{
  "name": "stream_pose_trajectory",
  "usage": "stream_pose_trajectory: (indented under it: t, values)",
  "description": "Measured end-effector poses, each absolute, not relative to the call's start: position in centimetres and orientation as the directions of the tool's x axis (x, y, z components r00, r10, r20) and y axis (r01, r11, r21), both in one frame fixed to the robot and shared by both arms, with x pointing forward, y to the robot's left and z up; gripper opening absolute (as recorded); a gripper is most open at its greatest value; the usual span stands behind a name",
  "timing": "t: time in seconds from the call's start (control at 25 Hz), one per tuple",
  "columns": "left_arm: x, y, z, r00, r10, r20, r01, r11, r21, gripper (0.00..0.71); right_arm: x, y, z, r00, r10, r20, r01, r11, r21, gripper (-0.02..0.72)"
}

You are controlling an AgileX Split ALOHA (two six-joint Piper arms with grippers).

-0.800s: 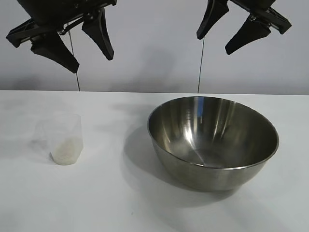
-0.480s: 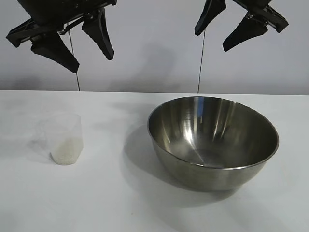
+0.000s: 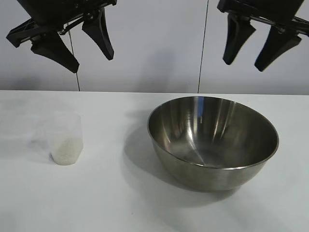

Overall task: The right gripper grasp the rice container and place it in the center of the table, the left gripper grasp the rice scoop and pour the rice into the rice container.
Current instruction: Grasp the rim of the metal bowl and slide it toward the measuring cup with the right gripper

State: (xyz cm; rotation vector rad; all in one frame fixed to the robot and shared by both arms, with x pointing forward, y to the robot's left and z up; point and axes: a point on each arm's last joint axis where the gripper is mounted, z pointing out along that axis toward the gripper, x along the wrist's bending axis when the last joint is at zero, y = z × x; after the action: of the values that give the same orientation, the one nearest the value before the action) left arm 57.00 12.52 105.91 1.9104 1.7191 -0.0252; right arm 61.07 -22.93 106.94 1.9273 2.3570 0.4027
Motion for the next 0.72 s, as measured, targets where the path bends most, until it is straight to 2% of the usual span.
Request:
stream_pose_trajectory:
  t: [0.2, 0.4, 0.72]
  values:
    - [57.0, 12.5, 105.9, 0.176, 0.91, -0.375, 0.921, -0.017, 0.39, 0.48, 61.0, -23.4, 106.9, -0.215, 0.975, 0.063, 0.953, 0.195, 0.232, 0.389]
    - [57.0, 12.5, 105.9, 0.176, 0.91, -0.375, 0.921, -0.017, 0.39, 0.48, 61.4, -23.6, 106.2, -0.171, 0.984, 0.048, 0.965, 0.158, 0.21, 0.379]
    - [57.0, 12.5, 105.9, 0.176, 0.91, -0.375, 0.921, -0.017, 0.39, 0.48, 63.4, -23.3, 100.6, -0.176, 0.983, 0.049, 0.982, 0.172, 0.073, 0.397]
